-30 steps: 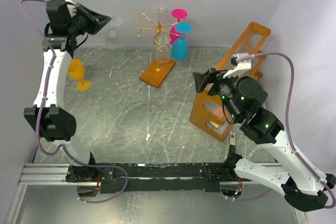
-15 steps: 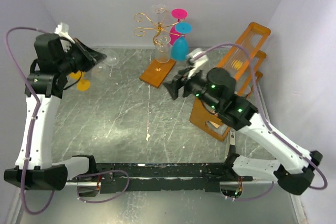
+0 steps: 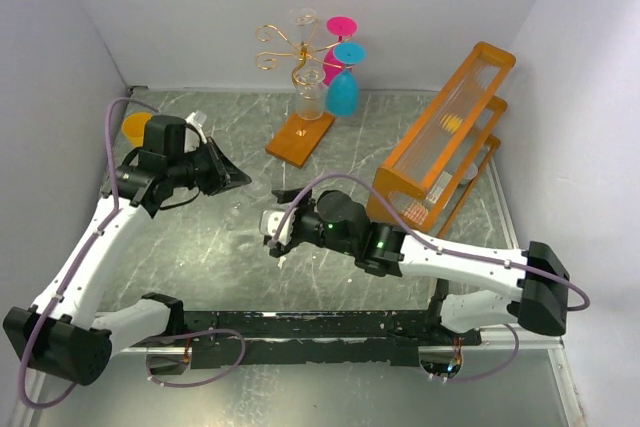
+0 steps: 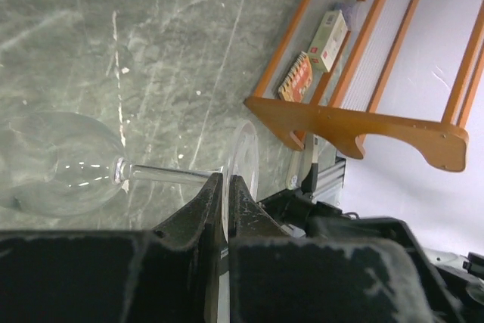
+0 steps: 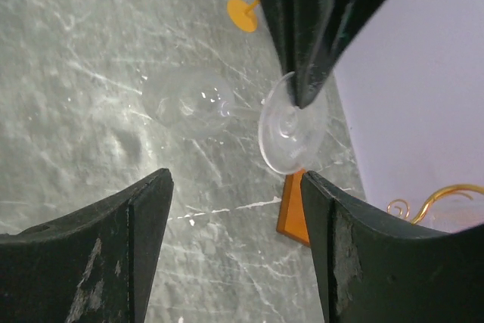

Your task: Take the wine glass off the wine glass rack

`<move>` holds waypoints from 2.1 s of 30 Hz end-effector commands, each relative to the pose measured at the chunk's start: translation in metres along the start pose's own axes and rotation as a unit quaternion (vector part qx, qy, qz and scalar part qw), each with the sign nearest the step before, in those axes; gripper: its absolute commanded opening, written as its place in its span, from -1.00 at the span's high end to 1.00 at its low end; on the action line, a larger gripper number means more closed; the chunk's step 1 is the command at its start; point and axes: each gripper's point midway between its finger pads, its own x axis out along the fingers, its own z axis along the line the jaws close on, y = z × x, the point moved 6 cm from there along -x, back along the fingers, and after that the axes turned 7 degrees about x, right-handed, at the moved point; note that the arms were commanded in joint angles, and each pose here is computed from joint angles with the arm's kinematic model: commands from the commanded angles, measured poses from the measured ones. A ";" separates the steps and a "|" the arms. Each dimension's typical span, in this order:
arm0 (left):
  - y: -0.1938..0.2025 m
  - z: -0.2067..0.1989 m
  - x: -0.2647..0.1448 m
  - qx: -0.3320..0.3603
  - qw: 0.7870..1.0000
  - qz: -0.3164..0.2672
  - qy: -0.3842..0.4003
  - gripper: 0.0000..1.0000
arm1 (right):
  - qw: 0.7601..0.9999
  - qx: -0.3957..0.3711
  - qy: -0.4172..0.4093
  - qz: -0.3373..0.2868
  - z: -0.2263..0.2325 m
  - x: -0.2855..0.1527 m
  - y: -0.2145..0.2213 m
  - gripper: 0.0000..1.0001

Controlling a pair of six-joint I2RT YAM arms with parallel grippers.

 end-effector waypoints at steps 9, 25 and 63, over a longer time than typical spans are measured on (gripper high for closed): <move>0.016 -0.024 -0.005 0.009 0.998 -0.006 0.060 0.86 | 0.991 -0.068 0.081 -0.081 -0.008 0.019 0.013 -0.23; 0.019 -0.028 -0.003 0.015 0.999 0.010 0.048 0.86 | 0.993 -0.085 0.072 -0.049 -0.012 0.035 0.029 0.48; -0.044 -0.100 -0.162 0.140 0.919 -0.349 0.116 -0.84 | 0.835 0.434 0.315 -0.126 -0.153 -0.091 -0.037 1.00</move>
